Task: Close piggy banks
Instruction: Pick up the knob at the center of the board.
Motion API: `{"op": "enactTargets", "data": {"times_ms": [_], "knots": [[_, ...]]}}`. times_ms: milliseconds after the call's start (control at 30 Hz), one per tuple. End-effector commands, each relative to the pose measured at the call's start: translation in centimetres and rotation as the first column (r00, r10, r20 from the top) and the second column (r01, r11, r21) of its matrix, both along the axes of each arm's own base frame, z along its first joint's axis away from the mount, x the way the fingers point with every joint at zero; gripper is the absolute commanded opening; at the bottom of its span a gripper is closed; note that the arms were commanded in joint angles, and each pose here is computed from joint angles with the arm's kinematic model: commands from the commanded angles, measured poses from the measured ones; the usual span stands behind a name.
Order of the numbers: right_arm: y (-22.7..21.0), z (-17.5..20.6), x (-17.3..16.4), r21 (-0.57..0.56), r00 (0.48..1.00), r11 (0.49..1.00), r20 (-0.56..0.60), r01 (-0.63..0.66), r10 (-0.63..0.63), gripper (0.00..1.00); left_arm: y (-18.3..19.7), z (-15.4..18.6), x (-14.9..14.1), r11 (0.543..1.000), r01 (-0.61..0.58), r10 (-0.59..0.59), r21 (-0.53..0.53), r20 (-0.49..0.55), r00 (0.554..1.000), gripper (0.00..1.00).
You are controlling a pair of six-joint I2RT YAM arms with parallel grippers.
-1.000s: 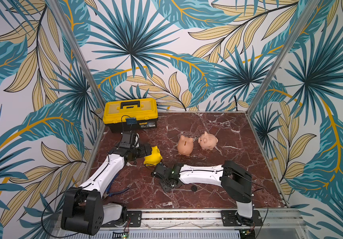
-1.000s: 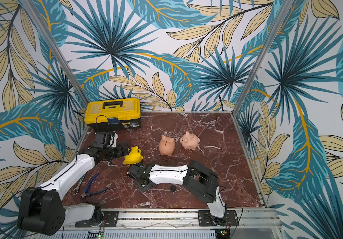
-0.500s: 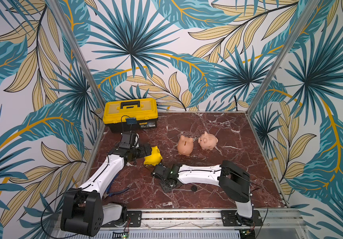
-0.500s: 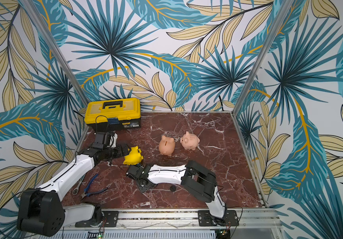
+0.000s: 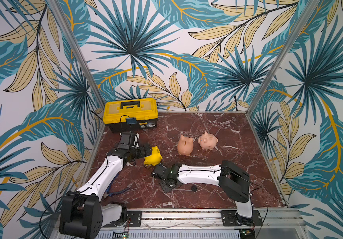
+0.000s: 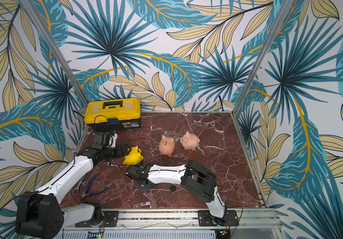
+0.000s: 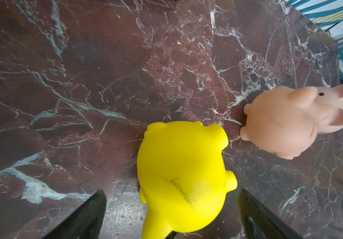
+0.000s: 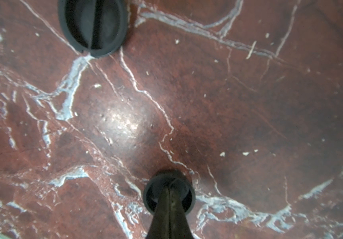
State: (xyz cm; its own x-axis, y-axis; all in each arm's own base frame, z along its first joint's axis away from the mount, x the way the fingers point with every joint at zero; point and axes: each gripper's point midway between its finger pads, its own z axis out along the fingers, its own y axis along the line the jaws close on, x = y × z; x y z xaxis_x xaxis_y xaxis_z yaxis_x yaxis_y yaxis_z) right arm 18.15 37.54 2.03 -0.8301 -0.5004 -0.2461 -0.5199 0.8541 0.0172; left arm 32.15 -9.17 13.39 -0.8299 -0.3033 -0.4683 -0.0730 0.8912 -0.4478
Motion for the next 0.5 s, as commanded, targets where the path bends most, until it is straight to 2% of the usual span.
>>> {"op": "enactTargets", "data": {"times_ms": [0,267,467], "knots": [[-0.4,2.2,0.6,0.0,0.997,0.999,0.065,-0.035,0.035,0.0,-0.7,0.7,-0.4,0.999,0.043,-0.042,-0.031,0.013,0.999,1.0],[-0.9,7.6,2.8,0.086,0.974,0.994,0.221,-0.065,0.045,0.0,-2.0,0.7,-0.9,0.996,0.091,-0.091,0.005,-0.024,0.996,1.0],[-1.8,10.1,4.1,0.165,0.961,0.984,0.277,-0.064,0.016,0.0,-2.5,0.7,-1.0,0.997,0.08,-0.079,0.014,-0.069,0.994,0.99]]}}
